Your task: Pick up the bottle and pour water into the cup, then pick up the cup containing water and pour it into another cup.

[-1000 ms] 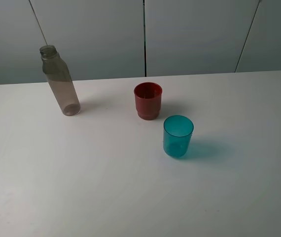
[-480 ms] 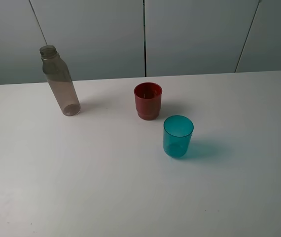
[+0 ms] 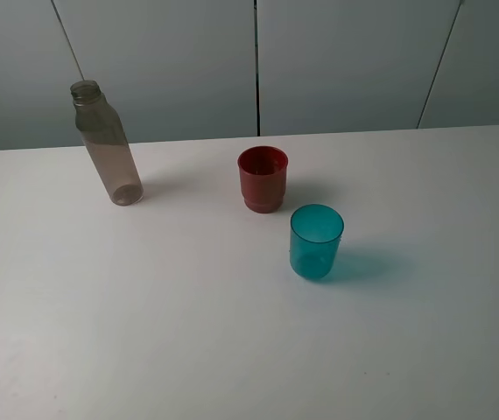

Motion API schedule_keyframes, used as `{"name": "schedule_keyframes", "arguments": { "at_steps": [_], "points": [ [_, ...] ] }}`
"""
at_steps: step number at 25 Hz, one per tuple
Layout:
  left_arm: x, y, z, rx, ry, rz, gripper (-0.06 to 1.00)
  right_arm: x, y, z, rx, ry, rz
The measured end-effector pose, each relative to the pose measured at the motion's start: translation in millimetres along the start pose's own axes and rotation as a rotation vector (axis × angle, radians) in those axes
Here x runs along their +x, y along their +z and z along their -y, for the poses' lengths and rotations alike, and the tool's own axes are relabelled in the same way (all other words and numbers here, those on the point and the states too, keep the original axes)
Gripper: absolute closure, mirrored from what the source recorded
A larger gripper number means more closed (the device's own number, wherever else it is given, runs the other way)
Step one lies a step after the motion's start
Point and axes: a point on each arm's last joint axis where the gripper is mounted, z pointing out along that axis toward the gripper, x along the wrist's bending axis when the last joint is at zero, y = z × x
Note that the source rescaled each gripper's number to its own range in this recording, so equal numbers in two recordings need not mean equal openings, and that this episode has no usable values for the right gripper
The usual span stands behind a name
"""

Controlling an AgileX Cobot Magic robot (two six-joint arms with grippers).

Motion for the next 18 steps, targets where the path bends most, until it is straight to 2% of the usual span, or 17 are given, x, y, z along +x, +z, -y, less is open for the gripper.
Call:
{"name": "schedule_keyframes", "arguments": {
  "at_steps": [5, 18],
  "points": [
    [1.9, 24.5, 15.0, 0.046, -0.013, -0.002, -0.03, 0.0, 0.0, 0.0, 0.0, 0.0, 0.0],
    [10.0, 26.1, 15.5, 0.037, -0.111, -0.102, -0.03, 0.0, 0.0, 0.0, 0.0, 0.0, 0.0]
  ]
}}
